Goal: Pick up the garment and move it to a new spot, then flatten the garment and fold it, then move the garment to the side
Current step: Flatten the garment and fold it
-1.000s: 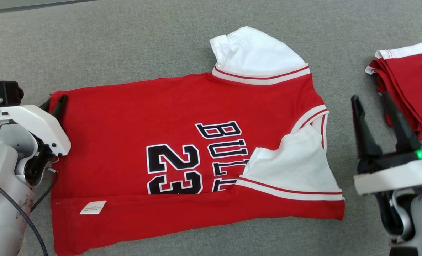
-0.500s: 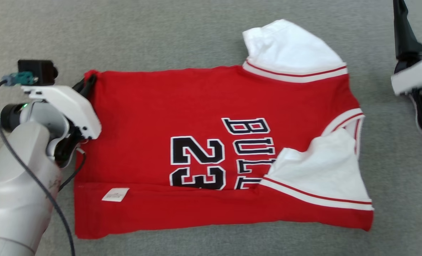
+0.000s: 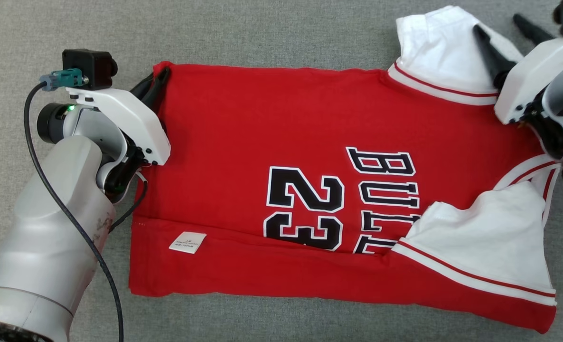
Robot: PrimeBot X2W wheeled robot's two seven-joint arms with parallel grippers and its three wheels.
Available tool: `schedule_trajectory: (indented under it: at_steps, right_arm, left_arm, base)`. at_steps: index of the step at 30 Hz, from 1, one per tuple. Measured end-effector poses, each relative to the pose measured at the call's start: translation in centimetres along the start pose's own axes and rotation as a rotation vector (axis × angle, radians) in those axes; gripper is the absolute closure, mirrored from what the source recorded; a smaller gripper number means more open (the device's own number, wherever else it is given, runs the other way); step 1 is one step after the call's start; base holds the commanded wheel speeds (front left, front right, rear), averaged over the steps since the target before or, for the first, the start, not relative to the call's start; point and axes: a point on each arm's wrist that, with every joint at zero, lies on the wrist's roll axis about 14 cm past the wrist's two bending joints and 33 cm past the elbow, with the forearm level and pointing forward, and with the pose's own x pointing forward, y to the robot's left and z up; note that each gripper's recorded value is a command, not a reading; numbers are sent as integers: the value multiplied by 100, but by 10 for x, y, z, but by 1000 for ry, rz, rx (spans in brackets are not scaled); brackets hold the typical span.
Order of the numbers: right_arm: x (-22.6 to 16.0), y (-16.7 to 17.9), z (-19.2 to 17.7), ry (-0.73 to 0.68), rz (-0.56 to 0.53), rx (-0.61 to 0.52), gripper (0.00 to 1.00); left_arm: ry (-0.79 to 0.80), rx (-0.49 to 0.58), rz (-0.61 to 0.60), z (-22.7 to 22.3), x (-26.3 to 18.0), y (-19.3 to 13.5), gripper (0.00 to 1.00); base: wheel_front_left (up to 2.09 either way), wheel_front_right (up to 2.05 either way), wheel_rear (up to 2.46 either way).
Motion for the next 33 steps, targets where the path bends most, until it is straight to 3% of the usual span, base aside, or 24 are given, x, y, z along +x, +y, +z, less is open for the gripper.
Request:
schedule_trajectory:
  at_steps: [8,9,11,18,24,33]
  right_arm:
    - [-1,22,-17,81,92,0,0]
    - [-2,23,-17,80,97,-1,51]
    - [-4,24,-14,64,102,18,100]
    - [-14,11,27,-130,64,119,100]
    - [-38,10,59,-258,74,135,100]
    - [-86,27,34,-253,165,122,100]
  left_arm:
    - [3,0,4,-1,4,2,100]
    - [2,-2,4,-1,4,1,100]
    - [0,-1,5,-1,4,1,100]
    - [-60,-3,12,14,-4,2,100]
    - [-132,-35,4,27,-21,2,100]
    - [-166,-100,-55,8,-57,-7,100]
  base:
    - [0,0,0]
    - [0,0,0]
    - [0,0,0]
    - [0,0,0]
    - [0,0,0]
    - [0,0,0]
